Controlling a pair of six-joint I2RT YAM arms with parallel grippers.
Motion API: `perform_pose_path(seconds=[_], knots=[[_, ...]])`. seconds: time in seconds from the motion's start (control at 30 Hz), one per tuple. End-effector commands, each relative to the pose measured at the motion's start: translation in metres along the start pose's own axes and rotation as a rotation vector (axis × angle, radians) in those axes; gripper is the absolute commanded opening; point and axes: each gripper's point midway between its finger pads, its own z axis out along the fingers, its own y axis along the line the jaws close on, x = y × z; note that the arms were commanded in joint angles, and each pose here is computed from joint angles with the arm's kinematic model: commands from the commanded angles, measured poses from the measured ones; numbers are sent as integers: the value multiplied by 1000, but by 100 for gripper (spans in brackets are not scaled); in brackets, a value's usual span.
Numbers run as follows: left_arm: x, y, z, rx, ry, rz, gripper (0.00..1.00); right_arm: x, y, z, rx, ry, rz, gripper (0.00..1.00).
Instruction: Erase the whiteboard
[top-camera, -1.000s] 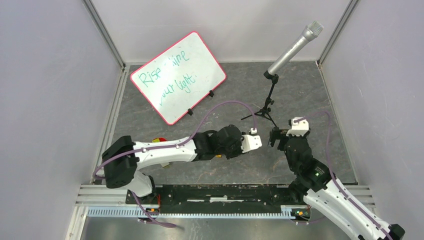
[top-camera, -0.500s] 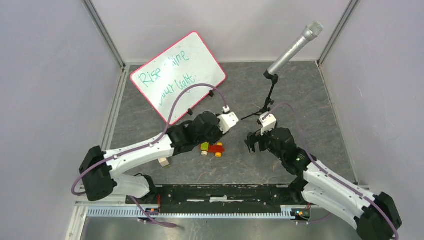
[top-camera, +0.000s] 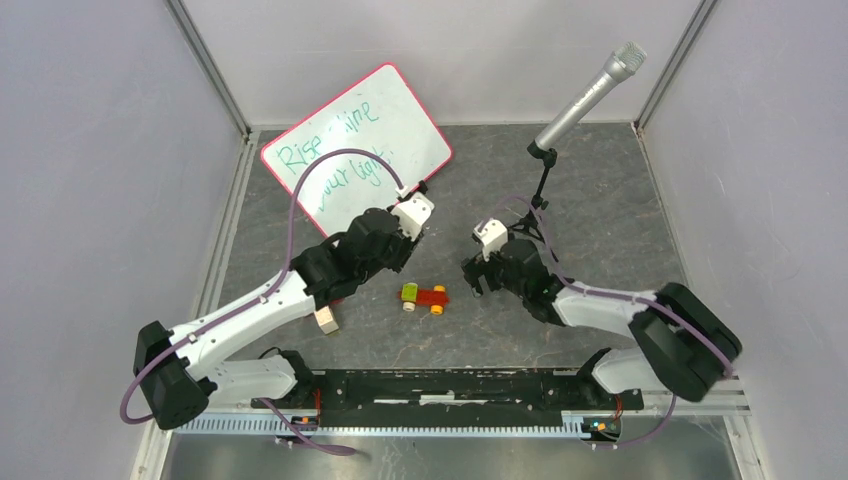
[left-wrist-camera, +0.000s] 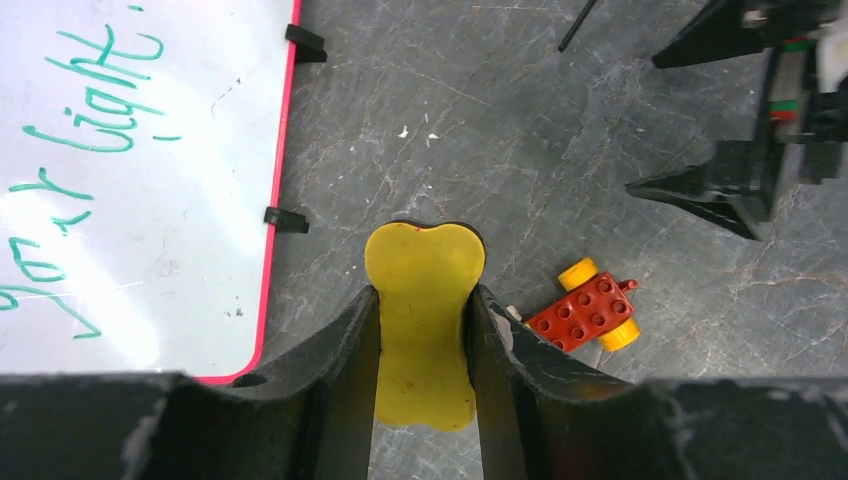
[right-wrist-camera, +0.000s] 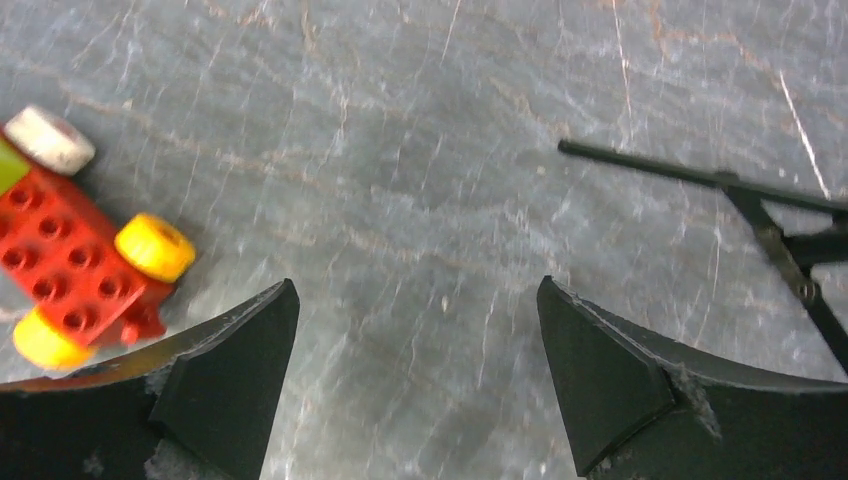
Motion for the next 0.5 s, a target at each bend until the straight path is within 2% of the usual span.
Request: perform_pose_path(seconds=[0.0, 0.3, 0.47], knots=[[-17, 14, -13, -59, -60, -91, 43, -68, -4, 32, 35, -161, -33, 94], [-17, 38, -22, -133, -39, -37, 42, -114, -4, 116, 78, -119, -9, 90], [-9, 47, -24, -165, -31, -2, 42, -130, -1, 161, 67, -66, -28, 80]])
